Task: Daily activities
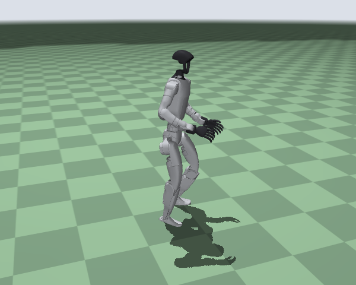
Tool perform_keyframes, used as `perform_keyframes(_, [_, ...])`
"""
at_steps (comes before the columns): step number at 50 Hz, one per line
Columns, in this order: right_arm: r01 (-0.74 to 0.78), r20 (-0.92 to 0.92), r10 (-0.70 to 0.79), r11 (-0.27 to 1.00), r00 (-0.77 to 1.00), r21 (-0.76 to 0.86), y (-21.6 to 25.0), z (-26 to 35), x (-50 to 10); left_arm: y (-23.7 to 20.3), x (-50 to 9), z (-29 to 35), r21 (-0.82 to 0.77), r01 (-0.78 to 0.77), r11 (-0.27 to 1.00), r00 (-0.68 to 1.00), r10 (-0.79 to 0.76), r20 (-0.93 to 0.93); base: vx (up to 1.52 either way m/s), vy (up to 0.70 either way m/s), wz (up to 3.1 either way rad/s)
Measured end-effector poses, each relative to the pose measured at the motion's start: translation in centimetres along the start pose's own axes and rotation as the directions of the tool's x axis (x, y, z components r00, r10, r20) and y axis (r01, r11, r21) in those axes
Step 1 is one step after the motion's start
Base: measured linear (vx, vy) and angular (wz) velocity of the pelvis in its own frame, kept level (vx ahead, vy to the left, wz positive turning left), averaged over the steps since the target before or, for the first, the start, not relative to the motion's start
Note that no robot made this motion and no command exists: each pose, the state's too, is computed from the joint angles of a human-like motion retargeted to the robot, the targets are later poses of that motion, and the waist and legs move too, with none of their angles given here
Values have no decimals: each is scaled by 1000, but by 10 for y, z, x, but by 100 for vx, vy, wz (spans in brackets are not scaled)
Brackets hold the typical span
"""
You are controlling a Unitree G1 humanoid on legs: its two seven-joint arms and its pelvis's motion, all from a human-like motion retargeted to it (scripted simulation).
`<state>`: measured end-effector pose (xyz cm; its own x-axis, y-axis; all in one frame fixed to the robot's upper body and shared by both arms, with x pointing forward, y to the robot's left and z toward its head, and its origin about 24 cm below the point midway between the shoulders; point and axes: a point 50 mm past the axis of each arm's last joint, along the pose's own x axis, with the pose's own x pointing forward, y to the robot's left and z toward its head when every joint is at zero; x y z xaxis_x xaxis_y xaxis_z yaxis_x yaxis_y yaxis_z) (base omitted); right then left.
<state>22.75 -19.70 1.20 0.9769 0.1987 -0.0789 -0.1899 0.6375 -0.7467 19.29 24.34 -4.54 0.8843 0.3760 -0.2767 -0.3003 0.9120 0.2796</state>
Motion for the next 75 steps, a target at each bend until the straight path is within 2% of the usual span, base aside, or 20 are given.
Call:
perform_keyframes(32, [192, -50, -191, 981, 980, 8, -16, -6, -3, 1, 5, -2, -64, -182, 981, 983, 180, -31, 0, -1, 0])
perform_keyframes(44, [242, -56, -244, 970, 968, -33, -23, -10, 1, -6, 16, -3, -25, -205, 979, 978, 203, -45, -3, 1, 1])
perform_keyframes(50, [239, -92, -244, 969, 965, -67, -24, -21, -2, -9, 15, -19, 60, -184, 981, 975, 189, -112, -6, 5, 1])
perform_keyframes(62, [146, -323, -175, 983, 930, -113, 1, -70, -36, -5, 0, -65, 225, -86, 971, 942, 153, -299, -5, 10, -17])
perform_keyframes(70, [128, -438, -166, 985, 883, -116, 8, -92, -49, -19, -9, -77, 240, 21, 971, 933, 67, -354, -6, 15, -28])
perform_keyframes(75, [152, -457, -166, 986, 874, -67, 9, -92, -45, -36, -6, -65, 216, 114, 970, 953, -46, -298, -11, 17, -20])
